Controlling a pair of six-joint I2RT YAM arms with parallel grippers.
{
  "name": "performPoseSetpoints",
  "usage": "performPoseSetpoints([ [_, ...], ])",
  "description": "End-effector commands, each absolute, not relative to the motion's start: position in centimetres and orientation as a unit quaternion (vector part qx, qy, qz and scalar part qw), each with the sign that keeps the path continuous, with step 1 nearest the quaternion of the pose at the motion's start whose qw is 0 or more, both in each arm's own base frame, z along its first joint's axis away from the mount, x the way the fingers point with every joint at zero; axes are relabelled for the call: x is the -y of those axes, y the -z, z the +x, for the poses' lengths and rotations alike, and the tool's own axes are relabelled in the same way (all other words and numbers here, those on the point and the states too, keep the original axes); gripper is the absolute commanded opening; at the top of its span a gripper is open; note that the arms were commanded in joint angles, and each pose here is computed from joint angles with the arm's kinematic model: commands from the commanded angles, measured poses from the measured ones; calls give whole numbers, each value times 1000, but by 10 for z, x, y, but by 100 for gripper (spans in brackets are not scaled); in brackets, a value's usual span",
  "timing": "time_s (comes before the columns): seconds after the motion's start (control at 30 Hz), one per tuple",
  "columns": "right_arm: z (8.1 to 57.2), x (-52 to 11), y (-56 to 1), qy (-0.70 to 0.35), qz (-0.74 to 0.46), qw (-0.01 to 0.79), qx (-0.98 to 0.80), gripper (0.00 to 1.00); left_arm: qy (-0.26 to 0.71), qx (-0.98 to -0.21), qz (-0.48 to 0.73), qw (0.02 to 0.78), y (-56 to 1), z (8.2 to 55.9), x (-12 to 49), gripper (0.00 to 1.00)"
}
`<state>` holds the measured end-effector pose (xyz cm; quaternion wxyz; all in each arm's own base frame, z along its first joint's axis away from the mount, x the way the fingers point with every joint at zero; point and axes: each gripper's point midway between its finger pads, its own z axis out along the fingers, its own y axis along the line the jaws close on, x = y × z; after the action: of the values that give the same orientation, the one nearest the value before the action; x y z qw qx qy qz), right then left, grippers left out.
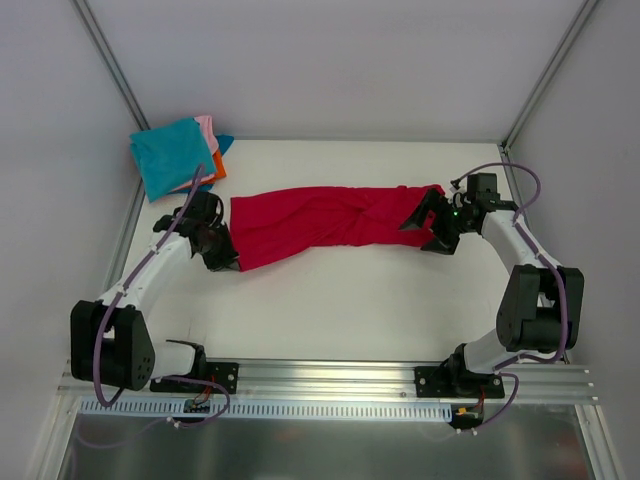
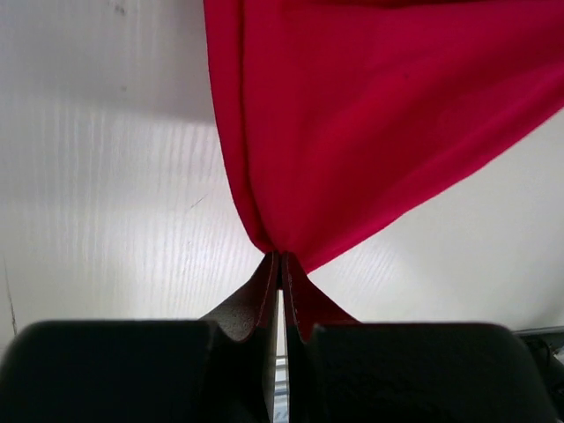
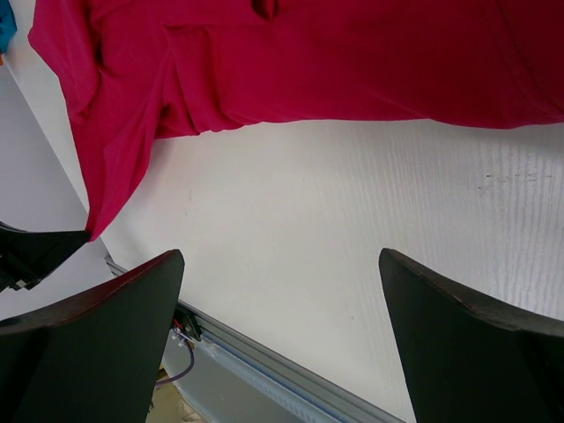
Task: Fold and stack the t-shirts
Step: Fold the other side of the tshirt into a rectangle
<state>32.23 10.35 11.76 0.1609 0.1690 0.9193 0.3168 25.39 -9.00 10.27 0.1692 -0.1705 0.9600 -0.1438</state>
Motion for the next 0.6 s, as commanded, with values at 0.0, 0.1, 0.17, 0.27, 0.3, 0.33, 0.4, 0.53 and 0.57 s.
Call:
performPoseSetpoints([
  [0.0, 322, -106, -130, -330, 151, 178, -915, 99, 136, -963, -182, 147, -86, 243, 90, 1],
  [0.1, 323, -105, -129, -327, 151, 177, -916, 99, 126, -965, -184, 140, -80, 257, 89, 2],
  [0.17, 325, -104, -130, -326, 151, 178, -916, 99, 124, -964, -182, 147, -86, 276, 90, 2],
  [0.27, 327, -104, -132, -324, 152, 178, -917, 100, 113, -967, -180, 143, -86, 303, 90, 0],
  [0.3, 327, -103, -131, -321, 152, 178, -918, 99, 108, -968, -181, 133, -80, 309, 90, 0],
  [0.33, 328, -102, -131, -319, 151, 178, -918, 99, 107, -968, -182, 134, -81, 316, 89, 0],
  [0.4, 330, -101, -132, -316, 151, 176, -920, 99, 102, -968, -186, 137, -84, 333, 86, 0],
  [0.53, 333, -100, -128, -313, 152, 173, -921, 99, 86, -966, -193, 149, -91, 354, 73, 0],
  [0.57, 334, -99, -127, -312, 153, 173, -922, 100, 79, -966, -193, 152, -91, 359, 68, 0],
])
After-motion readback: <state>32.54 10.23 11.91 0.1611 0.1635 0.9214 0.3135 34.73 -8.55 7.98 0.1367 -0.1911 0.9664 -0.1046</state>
